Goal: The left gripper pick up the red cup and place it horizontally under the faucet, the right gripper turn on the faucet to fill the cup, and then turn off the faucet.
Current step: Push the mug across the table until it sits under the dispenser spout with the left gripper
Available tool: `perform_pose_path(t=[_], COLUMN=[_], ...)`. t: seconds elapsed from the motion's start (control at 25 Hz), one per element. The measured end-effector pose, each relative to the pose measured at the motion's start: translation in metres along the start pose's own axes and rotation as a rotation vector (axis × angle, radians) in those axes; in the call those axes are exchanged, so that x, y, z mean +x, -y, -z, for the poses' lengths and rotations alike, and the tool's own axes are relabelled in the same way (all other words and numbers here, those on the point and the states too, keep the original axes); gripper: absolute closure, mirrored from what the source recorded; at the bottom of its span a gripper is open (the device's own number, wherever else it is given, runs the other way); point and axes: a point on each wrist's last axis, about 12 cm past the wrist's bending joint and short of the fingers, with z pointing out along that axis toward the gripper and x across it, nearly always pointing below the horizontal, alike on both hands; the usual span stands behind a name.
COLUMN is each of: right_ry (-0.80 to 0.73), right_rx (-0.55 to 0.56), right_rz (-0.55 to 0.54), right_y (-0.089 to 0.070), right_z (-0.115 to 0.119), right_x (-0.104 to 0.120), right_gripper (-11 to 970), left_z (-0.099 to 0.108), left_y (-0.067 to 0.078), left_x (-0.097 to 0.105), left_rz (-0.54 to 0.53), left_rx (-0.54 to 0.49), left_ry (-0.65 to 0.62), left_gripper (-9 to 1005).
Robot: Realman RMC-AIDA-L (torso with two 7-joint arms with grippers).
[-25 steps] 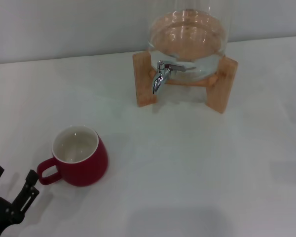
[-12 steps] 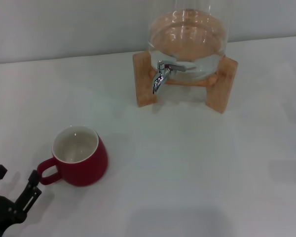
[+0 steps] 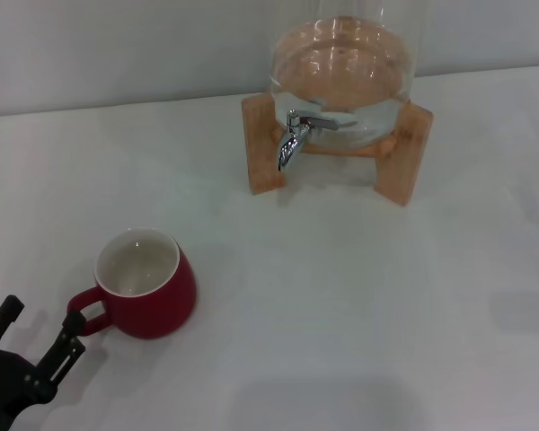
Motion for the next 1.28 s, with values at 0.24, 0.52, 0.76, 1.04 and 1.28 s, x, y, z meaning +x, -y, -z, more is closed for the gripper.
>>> perform_pose_path(t=[0.24,0.52,0.76,1.04,1.28], right_ry=[0.0,0.002,0.002,0.003,0.006], right_rx=[0.001,-0.001,-0.002,-0.001,-0.002], right_rz=[0.0,0.001,0.001,0.001,0.003], right_y=[0.0,0.0,0.0,0.0,0.0], right_z=[0.0,-0.001,-0.001,-0.001,-0.002], right_x=[0.0,0.0,-0.001,-0.001,-0.001], right_gripper=[83,83,83,84,84], left_z=[0.0,-0.001,-0.002,-0.006,-0.01], left_y=[-0.001,-0.002,-0.004,-0.004,-0.004], left_x=[0.0,0.002,0.001,0.001,0.003], left_rz=[-0.005,-0.012,-0.019,-0.025,-0.029], left_rx=[0.002,-0.003,-0.001,0.013,0.023], left_ry=[-0.005,-0.026,-0.027,-0.035,-0.057], left_gripper=[134,134,134,134,134])
